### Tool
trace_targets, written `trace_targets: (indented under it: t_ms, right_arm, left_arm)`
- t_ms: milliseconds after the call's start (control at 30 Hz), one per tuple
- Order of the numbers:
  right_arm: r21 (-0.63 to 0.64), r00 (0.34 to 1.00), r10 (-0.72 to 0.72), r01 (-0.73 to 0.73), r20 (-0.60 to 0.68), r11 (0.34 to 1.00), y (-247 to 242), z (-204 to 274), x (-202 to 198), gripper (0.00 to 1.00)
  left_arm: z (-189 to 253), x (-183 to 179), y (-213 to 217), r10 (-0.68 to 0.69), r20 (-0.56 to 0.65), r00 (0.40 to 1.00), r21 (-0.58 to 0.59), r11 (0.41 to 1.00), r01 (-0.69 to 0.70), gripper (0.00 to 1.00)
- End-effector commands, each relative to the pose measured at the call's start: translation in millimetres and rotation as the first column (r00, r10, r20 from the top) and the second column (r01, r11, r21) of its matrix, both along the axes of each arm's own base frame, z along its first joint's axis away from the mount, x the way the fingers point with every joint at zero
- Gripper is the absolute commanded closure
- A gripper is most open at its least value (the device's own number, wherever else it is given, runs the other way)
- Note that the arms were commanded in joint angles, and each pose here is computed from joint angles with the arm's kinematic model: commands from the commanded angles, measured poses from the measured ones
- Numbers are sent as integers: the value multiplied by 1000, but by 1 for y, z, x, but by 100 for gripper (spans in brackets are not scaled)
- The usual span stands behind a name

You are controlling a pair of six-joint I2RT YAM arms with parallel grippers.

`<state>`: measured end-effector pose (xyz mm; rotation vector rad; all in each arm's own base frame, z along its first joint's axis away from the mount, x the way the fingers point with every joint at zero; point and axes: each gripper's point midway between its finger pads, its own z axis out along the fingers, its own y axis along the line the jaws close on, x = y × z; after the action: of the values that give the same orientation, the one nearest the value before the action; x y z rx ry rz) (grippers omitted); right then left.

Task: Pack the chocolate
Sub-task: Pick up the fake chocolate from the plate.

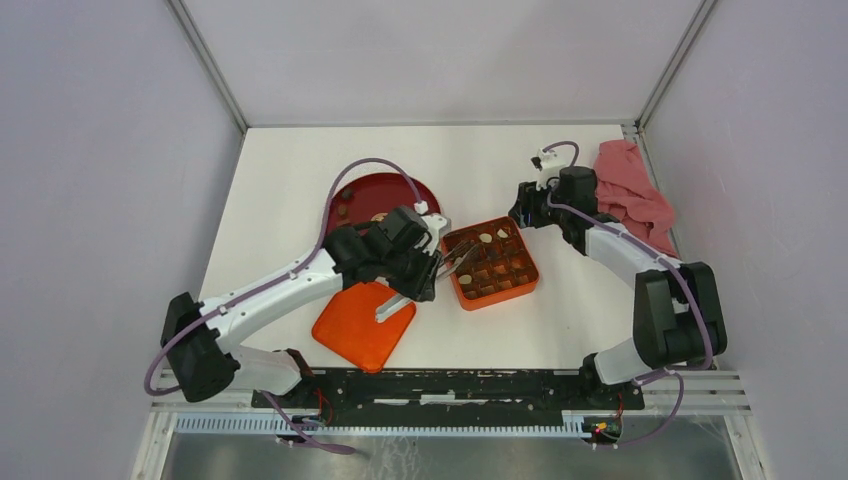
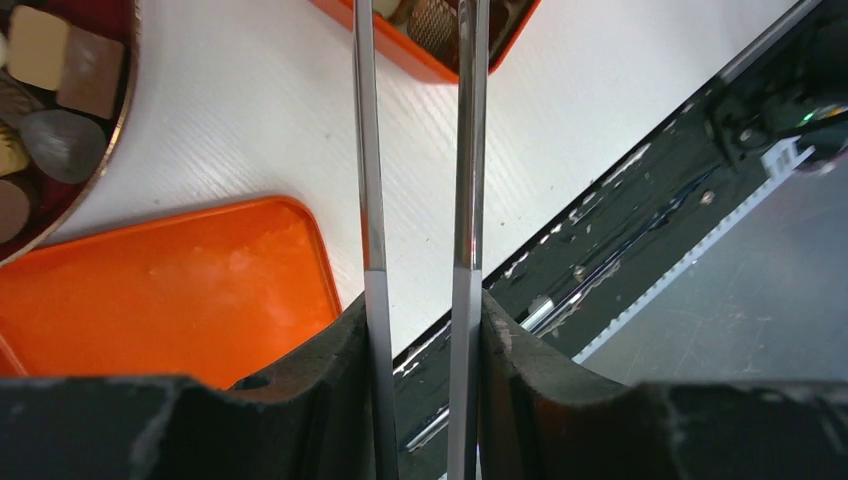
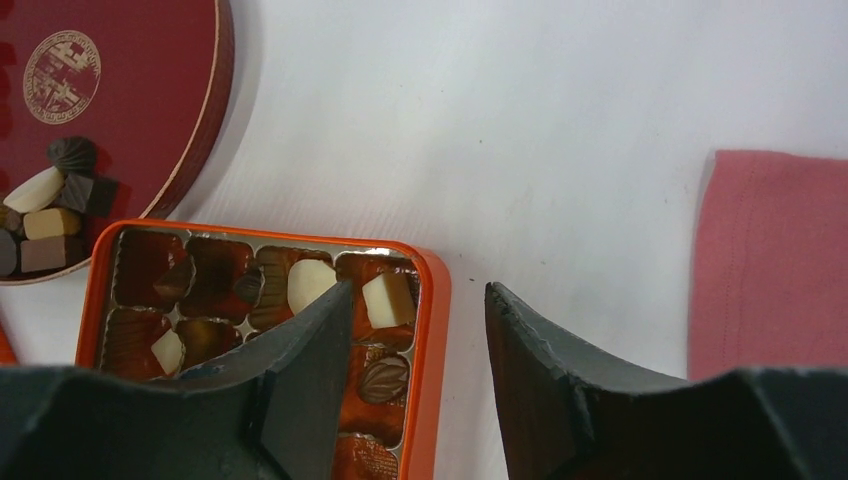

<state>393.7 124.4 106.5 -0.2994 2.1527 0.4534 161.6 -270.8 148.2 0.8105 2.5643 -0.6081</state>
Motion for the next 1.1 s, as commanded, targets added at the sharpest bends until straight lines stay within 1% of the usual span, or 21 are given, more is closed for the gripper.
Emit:
trace_targets:
  t_ms: [0, 100, 167, 333, 467, 633, 800, 933, 1067]
  right_arm:
    - [-7, 989, 99, -99, 110, 995, 6, 35, 6, 43]
    - [-25, 980, 145, -142, 134, 989, 6, 42, 5, 42]
    - [-45, 974, 172, -168, 145, 985, 6, 46, 4, 41]
    - [-68, 957, 254, -246, 140, 967, 3, 48, -9, 40]
    - [-64, 948, 281, -275, 147, 959, -1, 48, -21, 40]
    - [-55, 945, 286, -280, 156, 958, -1, 48, -26, 39]
    - [-41, 944, 291, -288, 156, 957, 0, 47, -26, 39]
    - [-11, 943, 300, -302, 144, 953, 5, 43, -27, 39]
    - [6, 941, 308, -312, 141, 950, 7, 42, -27, 39]
  left_arm:
    - [56, 32, -5, 149, 84, 985, -189, 973, -131, 58]
    - [56, 44, 17, 225, 61, 972, -200, 957, -209, 58]
    - [51, 52, 36, 276, 50, 960, -175, 949, -263, 58]
    - [32, 68, 89, 387, 18, 922, -65, 920, -385, 58]
    - [18, 81, 130, 459, 61, 886, 84, 882, -463, 57]
    - [9, 92, 160, 523, 60, 850, 156, 836, -525, 57]
    - [12, 94, 192, 574, 97, 813, 232, 781, -579, 58]
    - [10, 89, 205, 610, 64, 790, 241, 759, -605, 57]
    - [6, 84, 201, 619, 1, 785, 207, 768, -606, 57]
